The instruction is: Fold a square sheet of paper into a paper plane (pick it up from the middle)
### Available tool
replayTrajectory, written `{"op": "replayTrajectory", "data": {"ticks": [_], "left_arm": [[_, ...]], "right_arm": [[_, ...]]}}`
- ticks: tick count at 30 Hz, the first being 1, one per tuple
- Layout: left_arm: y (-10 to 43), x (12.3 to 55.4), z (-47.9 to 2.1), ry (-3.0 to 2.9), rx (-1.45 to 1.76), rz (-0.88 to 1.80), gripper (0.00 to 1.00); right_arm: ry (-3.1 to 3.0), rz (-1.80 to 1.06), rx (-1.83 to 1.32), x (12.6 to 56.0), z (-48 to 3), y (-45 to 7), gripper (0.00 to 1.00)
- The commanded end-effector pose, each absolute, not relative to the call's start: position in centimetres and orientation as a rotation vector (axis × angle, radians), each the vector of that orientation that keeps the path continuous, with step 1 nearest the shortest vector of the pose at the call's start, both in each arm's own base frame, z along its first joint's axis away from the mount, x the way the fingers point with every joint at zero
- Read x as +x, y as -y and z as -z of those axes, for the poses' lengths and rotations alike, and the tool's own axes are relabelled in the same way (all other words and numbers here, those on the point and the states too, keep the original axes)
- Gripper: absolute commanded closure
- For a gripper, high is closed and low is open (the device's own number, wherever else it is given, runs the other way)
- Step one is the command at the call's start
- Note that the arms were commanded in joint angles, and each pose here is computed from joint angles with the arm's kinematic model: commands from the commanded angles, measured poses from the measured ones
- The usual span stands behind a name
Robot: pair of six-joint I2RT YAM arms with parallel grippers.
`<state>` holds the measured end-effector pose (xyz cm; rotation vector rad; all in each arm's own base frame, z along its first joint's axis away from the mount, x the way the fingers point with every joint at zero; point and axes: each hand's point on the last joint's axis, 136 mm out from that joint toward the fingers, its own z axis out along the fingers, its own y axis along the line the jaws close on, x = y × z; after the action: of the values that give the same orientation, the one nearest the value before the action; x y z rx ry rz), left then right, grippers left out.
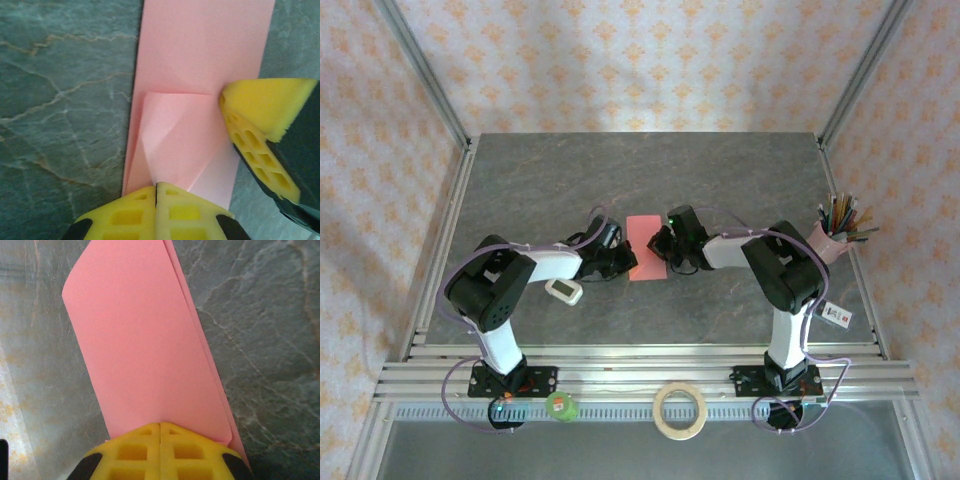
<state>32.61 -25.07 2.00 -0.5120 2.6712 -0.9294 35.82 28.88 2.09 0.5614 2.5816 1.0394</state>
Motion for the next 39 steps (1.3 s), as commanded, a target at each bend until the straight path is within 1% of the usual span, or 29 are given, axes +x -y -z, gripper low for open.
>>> {"op": "replayTrajectory", "data": {"ticks": [1,5,8,11,16,21,25,29,33,39], "left_arm": [[23.4,31.7,0.2,-2.730,-0.558,0.807,1.00],[23.0,31.2,0.6,-2.749,-0.559,0.777,1.00],[23.0,31.1,0.8,-2.761,-0.552,0.768,1.00],[23.0,31.1,1.0,-2.771,-0.543,0.768,1.00],[23.1,31.0,1.0,-2.780,-0.529,0.758,1.00],[22.9,30.8,1.4,-2.797,-0.524,0.741,1.00],[22.7,30.6,1.7,-2.809,-0.528,0.725,1.00],[22.0,29.7,2.6,-2.845,-0.538,0.675,1.00],[21.2,28.5,3.6,-2.882,-0.537,0.638,1.00],[20.8,27.9,3.9,-2.895,-0.525,0.620,1.00]], "right_arm": [[-2.720,-0.881,0.506,34.1,0.7,-27.3,0.98],[-2.613,-0.948,0.293,35.8,-4.1,-28.8,0.94],[-2.581,-0.969,0.186,35.8,-6.0,-29.2,0.91],[-2.604,-1.009,0.127,34.6,-5.9,-29.7,0.91],[-2.665,-1.029,0.075,33.0,-4.4,-30.5,0.96],[-2.720,-1.017,0.039,32.6,-3.1,-31.2,0.99],[-2.761,-0.983,0.052,32.5,-1.7,-31.0,1.00],[-2.790,-0.906,0.123,33.2,-0.4,-29.6,1.00],[-2.768,-0.875,0.282,35.2,0.2,-26.8,1.00],[-2.717,-0.800,0.519,38.6,0.8,-21.7,1.00]]}}
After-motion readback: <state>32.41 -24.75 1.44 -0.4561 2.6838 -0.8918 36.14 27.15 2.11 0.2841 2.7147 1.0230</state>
